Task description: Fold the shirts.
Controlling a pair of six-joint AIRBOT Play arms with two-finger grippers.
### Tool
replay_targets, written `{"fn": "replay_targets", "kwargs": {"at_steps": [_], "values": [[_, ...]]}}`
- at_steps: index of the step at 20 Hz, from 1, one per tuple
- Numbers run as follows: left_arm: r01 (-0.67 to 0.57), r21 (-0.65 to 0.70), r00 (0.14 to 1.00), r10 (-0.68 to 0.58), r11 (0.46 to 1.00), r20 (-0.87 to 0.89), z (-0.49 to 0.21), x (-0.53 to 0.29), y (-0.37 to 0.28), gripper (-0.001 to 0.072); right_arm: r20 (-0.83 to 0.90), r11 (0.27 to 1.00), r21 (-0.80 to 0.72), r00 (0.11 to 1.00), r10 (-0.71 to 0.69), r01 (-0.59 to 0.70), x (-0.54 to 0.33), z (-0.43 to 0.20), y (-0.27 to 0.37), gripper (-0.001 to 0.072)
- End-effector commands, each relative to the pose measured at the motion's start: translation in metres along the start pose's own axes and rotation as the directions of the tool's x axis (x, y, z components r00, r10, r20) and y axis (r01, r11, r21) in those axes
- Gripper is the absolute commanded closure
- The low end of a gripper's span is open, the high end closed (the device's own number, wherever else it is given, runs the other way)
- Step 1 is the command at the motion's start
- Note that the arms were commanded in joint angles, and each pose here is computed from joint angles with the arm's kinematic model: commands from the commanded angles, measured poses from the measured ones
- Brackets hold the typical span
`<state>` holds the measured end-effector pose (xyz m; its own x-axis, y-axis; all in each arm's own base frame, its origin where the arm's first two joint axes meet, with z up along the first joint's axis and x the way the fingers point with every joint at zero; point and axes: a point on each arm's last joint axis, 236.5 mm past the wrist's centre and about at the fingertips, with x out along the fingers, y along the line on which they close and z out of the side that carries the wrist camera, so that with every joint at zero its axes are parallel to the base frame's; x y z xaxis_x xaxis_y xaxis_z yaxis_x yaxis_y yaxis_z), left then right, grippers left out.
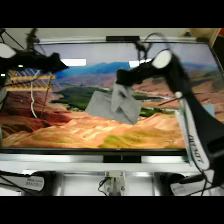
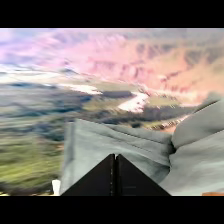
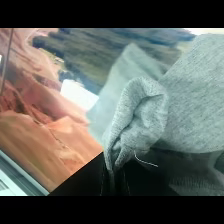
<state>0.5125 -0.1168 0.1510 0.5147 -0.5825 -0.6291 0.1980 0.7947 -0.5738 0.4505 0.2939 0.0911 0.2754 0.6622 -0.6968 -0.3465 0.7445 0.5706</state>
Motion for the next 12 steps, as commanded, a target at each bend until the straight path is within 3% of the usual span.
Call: {"fn": "replay_targets", "kwargs": {"at_steps": [1,2,3,4,8,10,12], "values": [[-0.081,-0.023,0.992,0.082,0.996,0.092,0.018,-0.073,0.028,0.0678,-0.016,0.992,0.078,0.994,0.105,-0.104,0.099,-0.020,0.028,0.0607],[-0.079,-0.019,0.993,0.080,0.997,0.085,0.016,-0.075,0.026,0.0678,-0.016,0.985,0.117,0.992,0.126,-0.124,0.117,-0.024,0.029,0.0402],[-0.073,-0.015,0.995,0.074,0.997,0.063,0.010,-0.074,0.023,0.0679,-0.019,0.976,0.161,0.989,0.150,-0.145,0.130,-0.027,0.029,0.0116],[-0.067,-0.007,0.997,0.067,0.998,0.041,0.005,-0.070,0.020,0.0678,-0.028,0.969,0.191,0.986,0.165,-0.157,0.134,-0.030,0.027,0.0078],[-0.053,0.030,0.998,0.052,0.998,0.019,-0.001,-0.062,0.010,0.0678,-0.139,0.982,0.166,0.984,0.114,-0.090,0.084,-0.037,-0.009,0.0078],[-0.052,0.035,0.999,0.051,0.998,0.018,-0.001,-0.061,0.009,0.0678,-0.253,0.982,0.124,0.962,-0.107,0.141,0.031,-0.054,-0.073,0.0078],[-0.052,0.055,0.999,0.051,0.997,0.018,-0.001,-0.061,0.009,0.0678,-0.419,0.886,0.067,0.818,-0.394,0.460,-0.036,-0.089,-0.158,0.0078]]}}
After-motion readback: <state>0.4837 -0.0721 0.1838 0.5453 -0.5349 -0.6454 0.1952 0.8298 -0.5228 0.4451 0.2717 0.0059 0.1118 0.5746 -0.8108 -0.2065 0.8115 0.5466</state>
